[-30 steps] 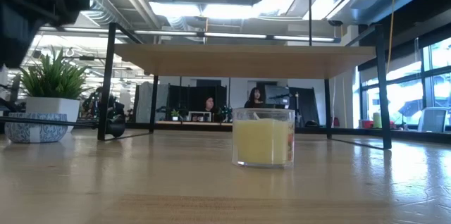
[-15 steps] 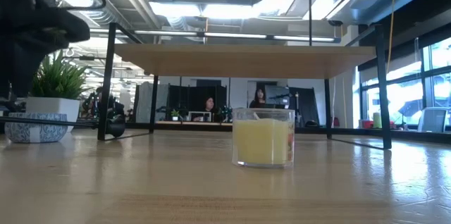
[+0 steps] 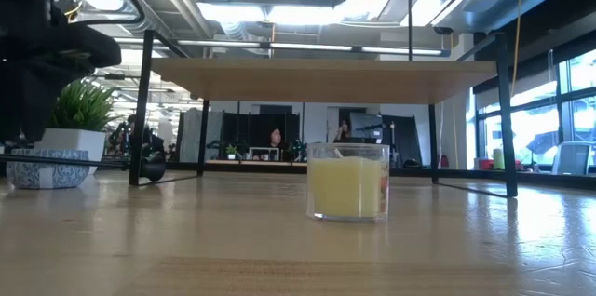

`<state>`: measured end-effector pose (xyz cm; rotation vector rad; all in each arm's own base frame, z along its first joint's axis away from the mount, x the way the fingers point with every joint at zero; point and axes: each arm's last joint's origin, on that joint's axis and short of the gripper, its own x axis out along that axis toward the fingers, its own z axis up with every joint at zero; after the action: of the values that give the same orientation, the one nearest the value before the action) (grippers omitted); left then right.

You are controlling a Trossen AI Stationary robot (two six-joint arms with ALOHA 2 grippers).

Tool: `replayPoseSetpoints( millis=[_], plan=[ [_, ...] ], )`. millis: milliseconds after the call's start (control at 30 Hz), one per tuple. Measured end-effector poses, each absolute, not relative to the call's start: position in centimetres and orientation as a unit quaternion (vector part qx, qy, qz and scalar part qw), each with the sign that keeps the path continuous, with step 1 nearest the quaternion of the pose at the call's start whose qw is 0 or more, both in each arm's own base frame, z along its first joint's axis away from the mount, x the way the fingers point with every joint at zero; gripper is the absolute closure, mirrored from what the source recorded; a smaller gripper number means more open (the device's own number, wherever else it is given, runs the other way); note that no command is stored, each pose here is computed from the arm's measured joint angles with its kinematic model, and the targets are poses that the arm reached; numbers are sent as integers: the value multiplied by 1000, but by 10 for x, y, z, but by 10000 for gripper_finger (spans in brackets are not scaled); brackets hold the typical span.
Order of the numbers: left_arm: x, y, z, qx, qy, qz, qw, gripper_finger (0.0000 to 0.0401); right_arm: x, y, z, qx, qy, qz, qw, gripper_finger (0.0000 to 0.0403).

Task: Pick & Place candle stick holders
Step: Put the blue scented candle on the shelf

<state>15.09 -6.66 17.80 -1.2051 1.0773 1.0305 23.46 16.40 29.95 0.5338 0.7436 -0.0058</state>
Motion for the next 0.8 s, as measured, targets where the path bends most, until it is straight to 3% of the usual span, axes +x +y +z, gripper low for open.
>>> replayPoseSetpoints(
  millis=[467, 800],
  plan=[
    [151, -66, 178, -511, 460, 442, 576, 339, 236, 162, 300, 254, 357, -4, 899, 330],
    [151, -66, 178, -510, 461, 438, 579, 324, 236, 162, 300, 254, 357, -4, 899, 330]
  ],
)
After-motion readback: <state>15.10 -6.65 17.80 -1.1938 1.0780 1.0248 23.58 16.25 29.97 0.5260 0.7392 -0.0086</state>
